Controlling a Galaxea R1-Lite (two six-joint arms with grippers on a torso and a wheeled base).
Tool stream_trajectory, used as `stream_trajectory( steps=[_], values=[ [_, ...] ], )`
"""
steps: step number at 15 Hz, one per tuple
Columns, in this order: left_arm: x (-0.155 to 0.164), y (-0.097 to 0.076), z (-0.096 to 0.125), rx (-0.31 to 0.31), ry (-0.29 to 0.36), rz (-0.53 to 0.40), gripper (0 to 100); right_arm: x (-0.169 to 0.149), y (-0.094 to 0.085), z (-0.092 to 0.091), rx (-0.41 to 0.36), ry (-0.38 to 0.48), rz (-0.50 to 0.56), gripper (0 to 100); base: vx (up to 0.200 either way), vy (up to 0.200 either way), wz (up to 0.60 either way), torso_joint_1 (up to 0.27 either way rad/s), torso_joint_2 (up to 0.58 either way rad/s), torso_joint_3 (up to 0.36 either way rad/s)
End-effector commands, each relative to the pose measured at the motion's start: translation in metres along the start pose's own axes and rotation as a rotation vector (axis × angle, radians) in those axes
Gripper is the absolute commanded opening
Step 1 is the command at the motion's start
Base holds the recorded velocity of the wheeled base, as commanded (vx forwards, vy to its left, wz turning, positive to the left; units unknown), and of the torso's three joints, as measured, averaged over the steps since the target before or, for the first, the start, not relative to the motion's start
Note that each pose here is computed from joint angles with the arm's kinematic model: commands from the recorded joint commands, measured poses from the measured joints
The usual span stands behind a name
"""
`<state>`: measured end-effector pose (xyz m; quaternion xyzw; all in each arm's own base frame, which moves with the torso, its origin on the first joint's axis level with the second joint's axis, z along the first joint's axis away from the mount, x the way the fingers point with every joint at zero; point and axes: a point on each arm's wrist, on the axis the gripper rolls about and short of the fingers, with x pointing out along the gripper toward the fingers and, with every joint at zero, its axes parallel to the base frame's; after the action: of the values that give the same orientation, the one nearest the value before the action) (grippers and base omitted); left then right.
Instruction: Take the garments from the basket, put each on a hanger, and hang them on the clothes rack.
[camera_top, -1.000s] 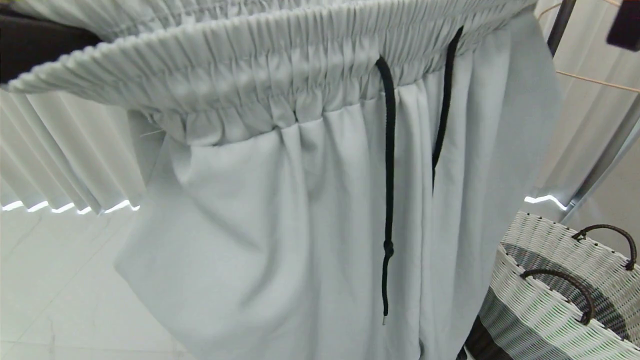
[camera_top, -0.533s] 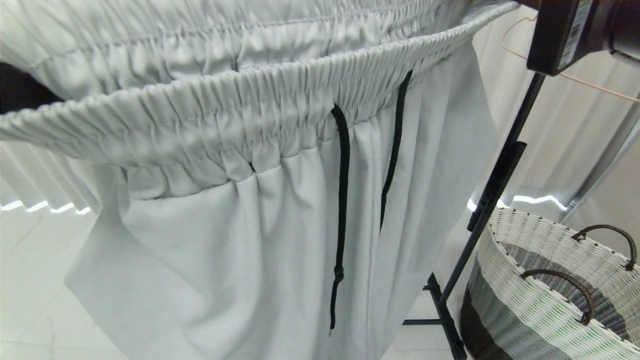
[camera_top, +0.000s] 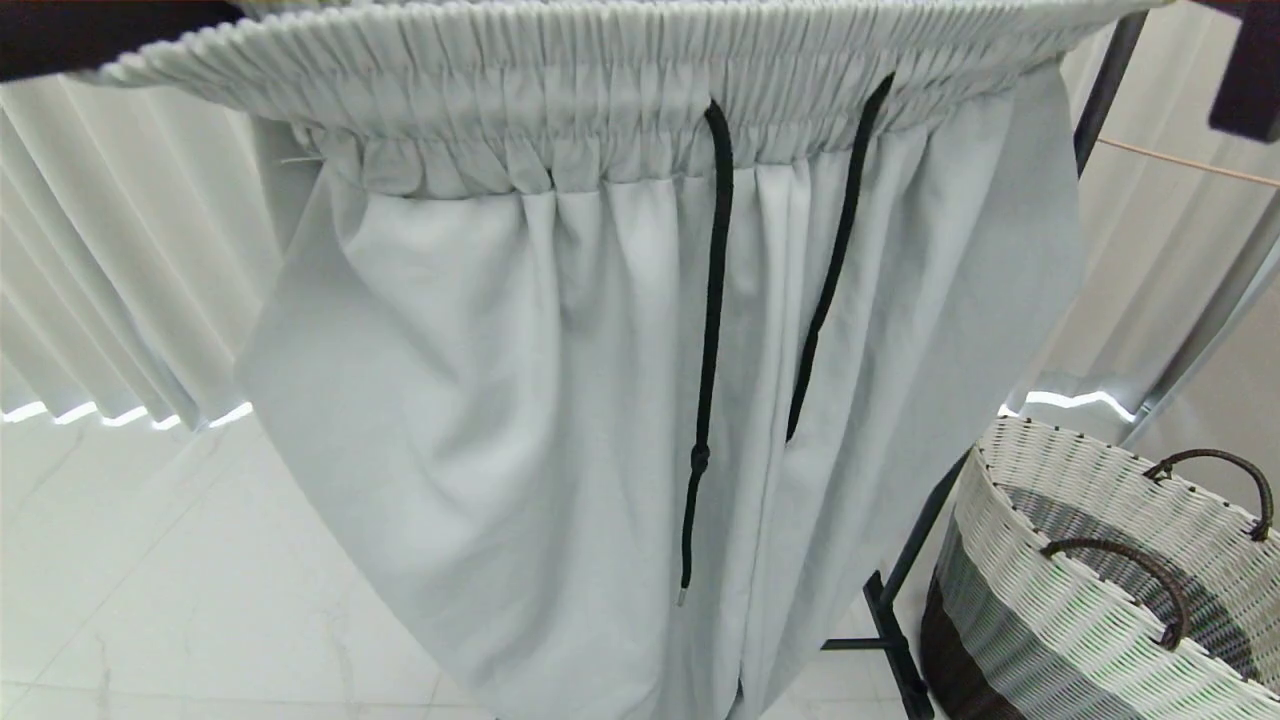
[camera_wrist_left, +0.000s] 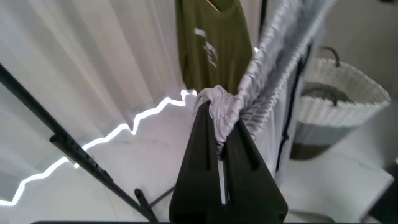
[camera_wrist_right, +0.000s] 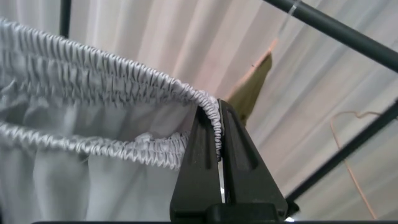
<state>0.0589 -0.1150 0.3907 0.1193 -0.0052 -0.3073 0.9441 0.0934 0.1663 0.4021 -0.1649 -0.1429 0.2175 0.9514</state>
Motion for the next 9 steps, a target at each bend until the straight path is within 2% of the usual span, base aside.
stream_trajectory(
  steps=[1,3,5,9],
  values=[
    [0.028,-0.013,-0.005,0.022,0.044,0.026,0,-0.023,-0.015,-0.006,-0.003,0.005,-0.001,0,0.0,0.0,0.0,0.0,0.0,0.0],
    [0.041,-0.021,-0.006,0.026,0.049,0.027,0,-0.023,-0.013,-0.008,-0.018,0.019,0.017,0,0.0,0.0,0.0,0.0,0.0,0.0],
    [0.044,-0.021,0.0,0.023,0.019,0.039,0,-0.019,-0.009,-0.006,-0.019,0.019,0.02,0,0.0,0.0,0.0,0.0,0.0,0.0],
    [0.044,-0.005,-0.001,0.032,0.022,0.132,0,-0.024,-0.013,-0.007,-0.014,0.015,0.018,0,0.0,0.0,0.0,0.0,0.0,0.0]
  ],
)
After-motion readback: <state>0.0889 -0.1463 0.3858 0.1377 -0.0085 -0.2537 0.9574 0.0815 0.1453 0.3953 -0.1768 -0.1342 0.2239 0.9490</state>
